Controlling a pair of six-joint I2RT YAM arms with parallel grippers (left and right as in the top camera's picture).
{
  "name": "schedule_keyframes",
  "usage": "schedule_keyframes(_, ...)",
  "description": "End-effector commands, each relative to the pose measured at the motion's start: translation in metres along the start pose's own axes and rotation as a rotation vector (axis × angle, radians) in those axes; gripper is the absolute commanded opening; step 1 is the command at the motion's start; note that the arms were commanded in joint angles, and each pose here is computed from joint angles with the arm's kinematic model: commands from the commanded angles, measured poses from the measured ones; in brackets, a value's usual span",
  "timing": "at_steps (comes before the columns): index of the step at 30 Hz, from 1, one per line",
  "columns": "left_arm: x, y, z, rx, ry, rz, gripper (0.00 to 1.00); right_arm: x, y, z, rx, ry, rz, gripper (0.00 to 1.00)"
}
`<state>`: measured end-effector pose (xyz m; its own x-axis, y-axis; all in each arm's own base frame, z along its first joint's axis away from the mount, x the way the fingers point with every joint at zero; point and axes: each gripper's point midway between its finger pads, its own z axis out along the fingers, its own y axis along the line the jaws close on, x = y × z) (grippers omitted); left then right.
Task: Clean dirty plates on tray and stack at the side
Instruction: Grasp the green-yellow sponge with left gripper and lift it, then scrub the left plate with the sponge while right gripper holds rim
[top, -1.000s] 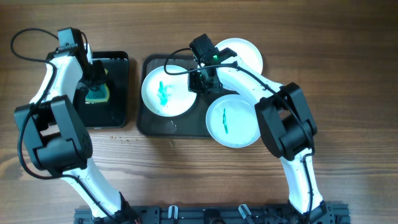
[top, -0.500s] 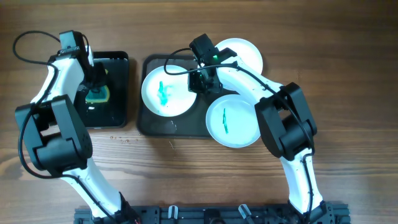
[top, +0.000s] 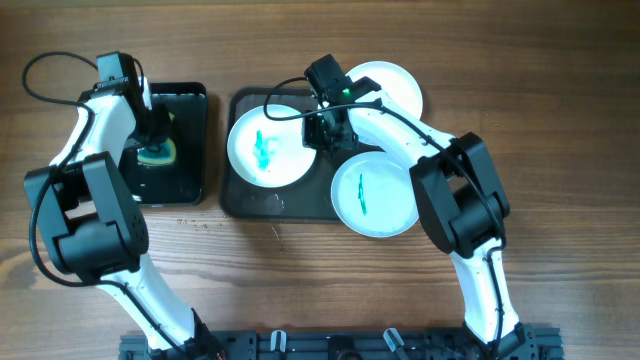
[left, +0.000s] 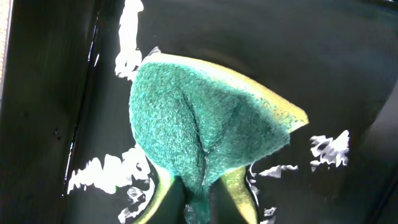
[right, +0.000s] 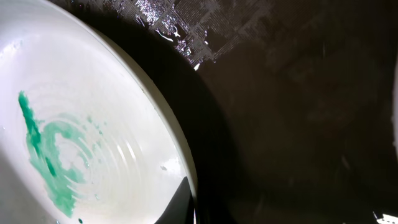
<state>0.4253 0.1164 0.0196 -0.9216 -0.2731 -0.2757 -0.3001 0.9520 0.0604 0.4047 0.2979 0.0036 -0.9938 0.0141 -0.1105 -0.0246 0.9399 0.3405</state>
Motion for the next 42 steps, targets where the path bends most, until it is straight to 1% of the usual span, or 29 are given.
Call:
schedule_keyframes(1,0.013,-0.002,0.007,0.014,0.042,0.002,0.04,0.005,-0.013,0.020,0.053,0.023,0.027,0.05)
schedule_keyframes(3,0.011,-0.003,0.005,0.020,0.037,-0.005,0.04,0.005,-0.013,0.020,0.052,0.023,0.026,0.05)
schedule_keyframes(7,-0.001,-0.004,-0.016,0.035,-0.006,-0.029,0.04,0.007,-0.011,0.020,0.040,0.031,0.029,0.04)
schedule_keyframes(11,-0.022,-0.004,-0.059,0.055,-0.083,-0.067,0.04,0.009,-0.010,0.020,0.027,0.046,0.030,0.04)
schedule_keyframes(15,-0.037,-0.032,-0.113,0.217,-0.152,-0.065,0.04,0.009,-0.009,0.019,0.013,0.053,0.034,0.04)
schedule_keyframes(17,-0.036,-0.048,-0.129,0.281,-0.161,-0.067,0.04,0.009,-0.009,0.019,0.004,0.059,0.039,0.04)
schedule_keyframes(19,-0.023,-0.075,-0.135,0.344,-0.114,-0.051,0.04,0.009,-0.011,0.018,0.001,0.068,0.047,0.04)
schedule_keyframes(23,0.008,-0.120,-0.124,0.410,-0.001,0.011,0.04,0.011,-0.015,0.016,-0.005,0.088,0.062,0.04)
schedule_keyframes(28,0.041,-0.167,-0.090,0.409,0.107,0.003,0.04,0.014,-0.019,0.017,-0.005,0.099,0.071,0.04)
schedule_keyframes(32,0.053,-0.192,-0.063,0.401,0.144,0.017,0.04,0.016,-0.022,0.020,-0.012,0.109,0.078,0.04)
schedule_keyframes(34,0.057,-0.198,-0.049,0.368,0.150,0.025,0.04,0.016,-0.023,0.020,-0.013,0.109,0.081,0.04)
schedule_keyframes(38,0.063,-0.186,-0.021,0.215,0.157,-0.014,0.04,0.015,-0.023,0.020,-0.014,0.108,0.077,0.04)
schedule_keyframes(42,0.078,-0.193,-0.006,0.197,0.203,0.010,0.04,0.015,-0.022,0.020,-0.016,0.106,0.073,0.04)
